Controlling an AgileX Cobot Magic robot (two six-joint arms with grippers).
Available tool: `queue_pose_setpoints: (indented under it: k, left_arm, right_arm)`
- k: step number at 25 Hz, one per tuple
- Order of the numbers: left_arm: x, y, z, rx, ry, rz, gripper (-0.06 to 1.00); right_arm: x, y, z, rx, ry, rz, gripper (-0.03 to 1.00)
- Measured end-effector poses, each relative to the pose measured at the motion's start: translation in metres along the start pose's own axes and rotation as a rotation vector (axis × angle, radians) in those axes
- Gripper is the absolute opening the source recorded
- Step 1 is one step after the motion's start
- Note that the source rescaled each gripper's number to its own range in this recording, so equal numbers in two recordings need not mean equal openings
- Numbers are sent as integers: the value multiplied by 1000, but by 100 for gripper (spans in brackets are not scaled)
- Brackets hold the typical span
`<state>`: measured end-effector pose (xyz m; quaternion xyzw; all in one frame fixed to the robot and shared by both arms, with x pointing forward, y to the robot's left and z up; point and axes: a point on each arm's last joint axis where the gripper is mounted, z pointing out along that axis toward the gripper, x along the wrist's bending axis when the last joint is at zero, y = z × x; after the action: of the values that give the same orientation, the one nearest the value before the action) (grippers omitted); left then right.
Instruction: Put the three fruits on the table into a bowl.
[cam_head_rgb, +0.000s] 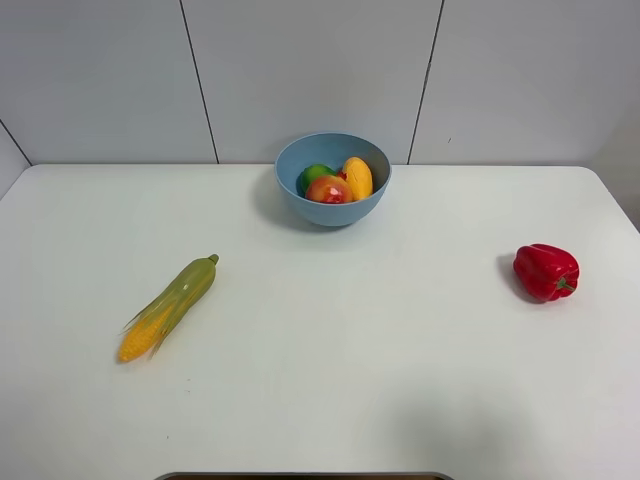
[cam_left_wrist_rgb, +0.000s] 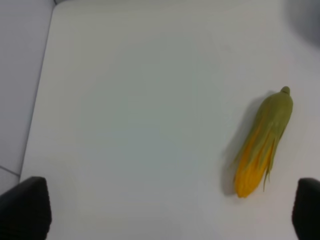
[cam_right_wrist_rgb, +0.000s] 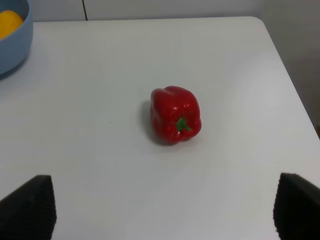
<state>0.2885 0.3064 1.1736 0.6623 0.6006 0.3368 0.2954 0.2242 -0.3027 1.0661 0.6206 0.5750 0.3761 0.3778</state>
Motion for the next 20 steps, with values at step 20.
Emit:
queue_pose_setpoints:
  k: [20]
  left_arm:
    - [-16,-130,51,36,-81,-98,100]
  right_arm:
    - [0,0,0,0,0,0,92]
